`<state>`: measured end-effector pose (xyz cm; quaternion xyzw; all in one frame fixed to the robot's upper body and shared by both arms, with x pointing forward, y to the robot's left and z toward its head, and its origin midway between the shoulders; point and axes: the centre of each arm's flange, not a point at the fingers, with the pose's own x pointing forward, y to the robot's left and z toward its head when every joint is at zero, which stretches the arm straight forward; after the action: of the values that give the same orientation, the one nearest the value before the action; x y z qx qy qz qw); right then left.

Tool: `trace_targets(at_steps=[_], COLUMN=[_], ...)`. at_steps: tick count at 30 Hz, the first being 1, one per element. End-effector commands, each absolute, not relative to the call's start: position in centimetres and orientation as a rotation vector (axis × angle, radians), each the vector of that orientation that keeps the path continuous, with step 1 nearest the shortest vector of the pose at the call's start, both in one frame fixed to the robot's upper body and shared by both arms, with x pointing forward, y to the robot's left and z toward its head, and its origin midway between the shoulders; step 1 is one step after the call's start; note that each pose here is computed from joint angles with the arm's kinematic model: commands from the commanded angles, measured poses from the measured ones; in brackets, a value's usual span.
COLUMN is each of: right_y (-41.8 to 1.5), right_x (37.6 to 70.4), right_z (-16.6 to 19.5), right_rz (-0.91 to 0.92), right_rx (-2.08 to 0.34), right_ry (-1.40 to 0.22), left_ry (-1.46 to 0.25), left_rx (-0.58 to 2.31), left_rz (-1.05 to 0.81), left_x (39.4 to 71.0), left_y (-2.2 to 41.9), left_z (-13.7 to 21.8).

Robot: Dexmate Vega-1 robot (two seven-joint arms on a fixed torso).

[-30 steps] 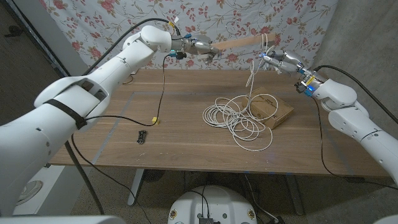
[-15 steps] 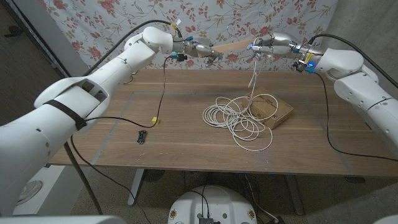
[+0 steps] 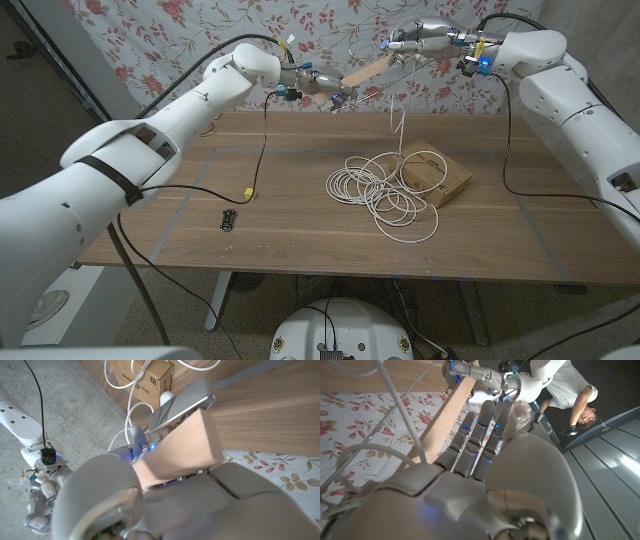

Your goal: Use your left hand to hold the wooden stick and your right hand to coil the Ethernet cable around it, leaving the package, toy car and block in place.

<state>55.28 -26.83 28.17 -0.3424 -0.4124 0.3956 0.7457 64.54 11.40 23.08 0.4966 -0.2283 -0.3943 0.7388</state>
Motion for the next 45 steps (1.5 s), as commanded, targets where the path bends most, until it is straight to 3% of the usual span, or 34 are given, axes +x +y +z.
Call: trace_targets(at_steps=[1,5,10,17,22,28,39,45], right_y=[-26.5,-25.7,-24.3,-21.6,-20.2,-20.8,-23.8,-23.3], right_x=[56.9,56.4,57.1,59.1,59.8,60.3,60.0,58.1], right_z=[31.1,31.3,31.7,31.8,32.3,33.9,35.2,34.7], right_rz=[0.738,0.596,0.621,0.884,1.051,1.012,1.005,0.829], right_rx=[-0.675,-0.809,-0.907,-1.024,-1.087,-1.043,-0.746,-0.727], right_ry=[-0.808,-0.652,-0.422,-0.195,-0.132,-0.169,-0.437,-0.346], left_ry=[-0.443,-0.397,-0.331,-0.296,-0.275,-0.261,-0.240,-0.207], left_rx=[1.128,1.220,1.413,1.470,1.472,1.478,1.470,1.473], left_rz=[-0.885,-0.860,-0.759,-0.717,-0.747,-0.763,-0.806,-0.829], left_x=[65.6,65.7,65.4,65.5,65.8,65.9,66.3,66.5], left_y=[11.0,10.6,9.6,9.3,8.9,8.6,7.7,7.1], left_z=[22.8,23.1,23.8,23.9,23.7,23.6,23.3,23.4])
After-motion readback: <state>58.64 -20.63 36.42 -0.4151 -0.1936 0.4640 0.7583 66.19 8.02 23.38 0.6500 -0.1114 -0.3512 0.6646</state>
